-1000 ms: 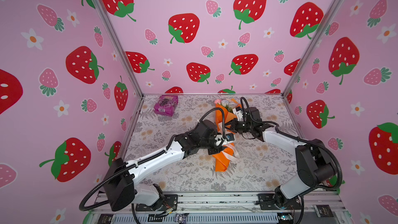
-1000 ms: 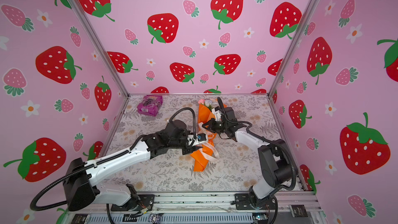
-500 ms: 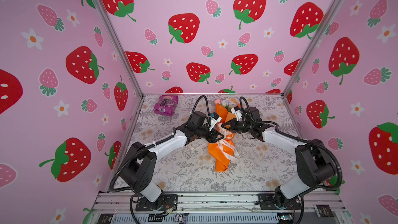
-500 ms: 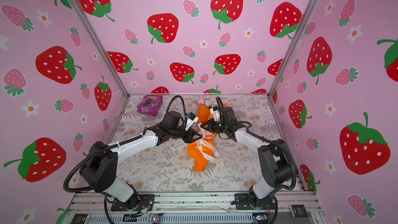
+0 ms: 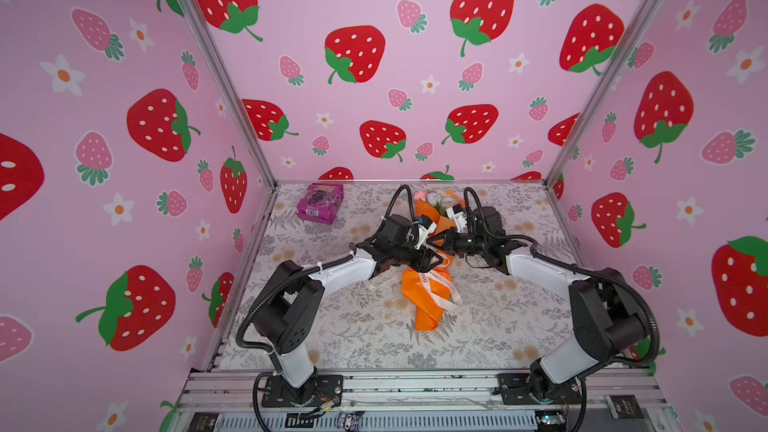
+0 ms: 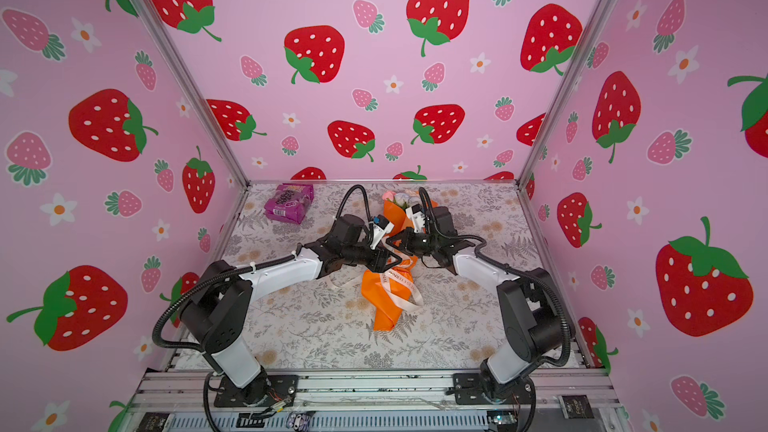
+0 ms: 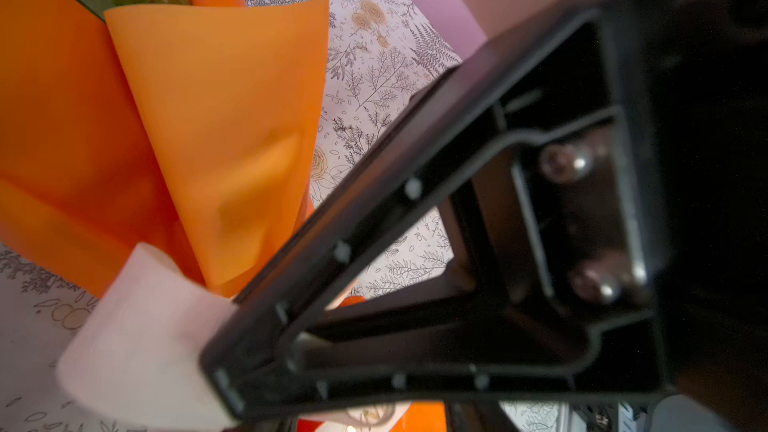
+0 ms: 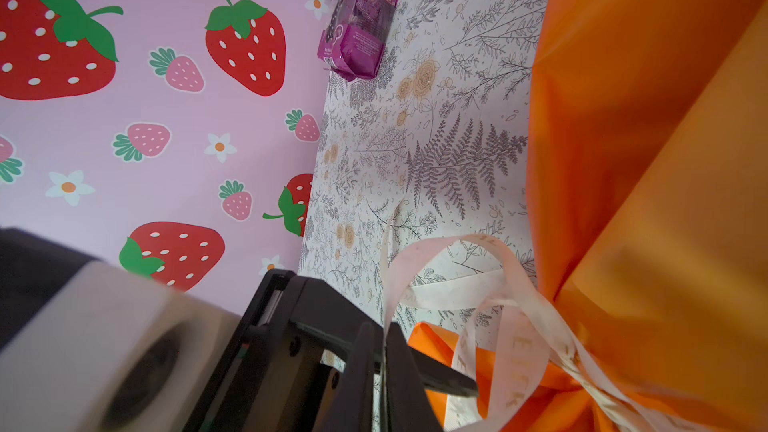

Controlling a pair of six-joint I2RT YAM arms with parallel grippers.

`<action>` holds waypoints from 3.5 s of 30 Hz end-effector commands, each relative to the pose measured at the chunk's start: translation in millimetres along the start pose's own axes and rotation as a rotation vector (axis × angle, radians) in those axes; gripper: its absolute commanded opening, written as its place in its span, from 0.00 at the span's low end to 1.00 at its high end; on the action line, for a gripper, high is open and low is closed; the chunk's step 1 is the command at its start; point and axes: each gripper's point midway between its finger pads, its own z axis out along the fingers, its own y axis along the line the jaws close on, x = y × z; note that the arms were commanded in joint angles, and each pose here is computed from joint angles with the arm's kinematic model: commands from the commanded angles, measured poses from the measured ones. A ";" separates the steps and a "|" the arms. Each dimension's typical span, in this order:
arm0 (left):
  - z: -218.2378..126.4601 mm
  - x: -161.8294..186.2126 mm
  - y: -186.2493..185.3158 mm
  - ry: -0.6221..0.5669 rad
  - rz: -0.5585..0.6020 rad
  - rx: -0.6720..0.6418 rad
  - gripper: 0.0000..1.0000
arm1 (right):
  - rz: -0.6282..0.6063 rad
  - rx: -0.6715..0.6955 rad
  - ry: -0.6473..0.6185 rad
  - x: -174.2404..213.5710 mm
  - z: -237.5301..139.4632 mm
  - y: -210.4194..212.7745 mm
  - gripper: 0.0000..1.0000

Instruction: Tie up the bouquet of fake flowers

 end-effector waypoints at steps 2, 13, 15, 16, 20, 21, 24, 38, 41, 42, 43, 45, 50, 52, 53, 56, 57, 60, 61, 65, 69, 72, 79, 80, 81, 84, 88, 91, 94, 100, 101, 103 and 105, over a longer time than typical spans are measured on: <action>-8.3 -31.5 3.7 -0.095 0.034 -0.062 0.29 | -0.025 -0.026 -0.016 -0.8 -6.4 14.4 0.16; -19.5 -15.2 17.5 -0.060 -0.004 -0.091 0.00 | -0.086 0.192 -0.086 5.3 -43.5 -17.5 0.45; -23.3 -13.8 21.2 -0.064 -0.023 -0.089 0.00 | -0.123 0.278 -0.094 12.5 -52.0 -34.8 0.46; -24.7 -12.9 22.2 -0.063 -0.030 -0.085 0.00 | -0.134 0.307 -0.082 17.9 -53.9 -42.4 0.47; -27.3 -9.1 22.1 -0.051 -0.044 -0.070 0.01 | -0.178 0.312 0.080 52.9 -44.0 -60.1 0.48; -27.8 -8.8 22.4 -0.049 -0.043 -0.070 0.01 | -0.194 0.328 0.117 59.8 -41.3 -63.7 0.48; -28.8 -8.1 22.6 -0.045 -0.050 -0.069 0.01 | -0.266 0.371 0.153 68.0 -37.2 -68.3 0.49; -31.2 -1.1 34.2 -0.032 -0.122 -0.085 0.02 | -0.643 0.563 0.312 90.9 -20.0 -78.5 0.54; -32.1 -1.0 35.3 -0.032 -0.126 -0.085 0.01 | -0.652 0.588 0.311 89.9 -21.0 -82.3 0.46; -32.1 -0.5 36.2 -0.032 -0.130 -0.086 0.02 | -0.652 0.596 0.305 88.4 -21.7 -83.2 0.42; -31.9 -0.7 36.5 -0.032 -0.131 -0.086 0.02 | -0.649 0.604 0.299 87.2 -22.4 -83.7 0.36; -31.7 -0.4 36.5 -0.031 -0.135 -0.081 0.02 | -0.642 0.611 0.284 84.8 -23.9 -81.7 0.28; -32.0 0.7 37.2 -0.029 -0.138 -0.079 0.02 | -0.600 0.628 0.189 72.6 -37.4 -67.5 0.14; -32.2 1.6 37.3 -0.029 -0.140 -0.079 0.01 | -0.582 0.649 0.135 66.3 -47.7 -62.6 0.11; -31.8 2.4 37.7 -0.027 -0.142 -0.079 0.01 | -0.572 0.660 0.106 63.5 -53.7 -61.0 0.10; -32.0 3.1 37.4 -0.026 -0.139 -0.078 0.01 | -0.503 0.719 0.013 54.5 -78.6 -65.0 0.10; -32.1 4.0 37.2 -0.024 -0.139 -0.077 0.01 | -0.463 0.754 -0.011 52.5 -89.2 -71.8 0.10; -33.7 5.3 36.9 -0.019 -0.129 -0.079 0.01 | -0.223 0.909 -0.126 44.0 -138.8 -115.2 0.06; -34.3 6.4 37.5 -0.016 -0.124 -0.084 0.01 | -0.144 0.907 -0.153 43.3 -151.1 -128.3 0.07; -35.2 10.6 37.2 0.003 -0.111 -0.086 0.01 | 0.041 0.847 -0.207 41.7 -173.9 -158.3 0.24; -37.0 11.7 36.5 0.009 -0.106 -0.087 0.01 | -0.012 0.755 -0.150 35.6 -161.5 -140.2 0.42; -37.4 11.7 35.8 0.008 -0.103 -0.085 0.01 | -0.148 0.610 -0.124 37.3 -139.7 -110.3 0.50; -37.3 12.0 34.9 0.018 -0.102 -0.082 0.01 | -0.439 0.446 0.139 103.9 -78.4 -64.4 0.58; -37.4 11.2 34.7 0.017 -0.101 -0.082 0.01 | -0.465 0.438 0.169 113.6 -73.0 -62.5 0.58; -37.4 10.6 34.4 0.016 -0.101 -0.080 0.01 | -0.488 0.445 0.190 121.6 -69.4 -62.8 0.59; -37.1 10.1 33.6 0.019 -0.100 -0.076 0.01 | -0.547 0.441 0.225 136.2 -64.1 -62.7 0.62; -35.1 11.3 33.5 0.024 -0.107 -0.068 0.01 | -0.592 0.381 0.256 148.0 -58.5 -61.2 0.66; -35.2 11.1 33.0 0.025 -0.107 -0.066 0.01 | -0.627 0.450 0.270 140.7 -58.1 -71.7 0.68; -34.7 11.1 32.9 0.023 -0.109 -0.063 0.01 | -0.658 0.479 0.250 130.0 -54.0 -73.7 0.69; -33.8 11.5 32.2 0.032 -0.108 -0.056 0.01 | -0.640 0.444 0.336 137.9 -38.2 -80.7 0.67; -33.9 12.2 32.4 0.034 -0.108 -0.057 0.01 | -0.634 0.445 0.332 137.2 -37.9 -80.7 0.64; -34.2 14.7 33.4 0.041 -0.108 -0.064 0.01 | -0.622 0.413 0.314 136.7 -38.6 -73.8 0.55; -34.0 17.7 35.4 0.044 -0.110 -0.073 0.01 | -0.620 0.414 0.285 131.5 -42.3 -68.7 0.43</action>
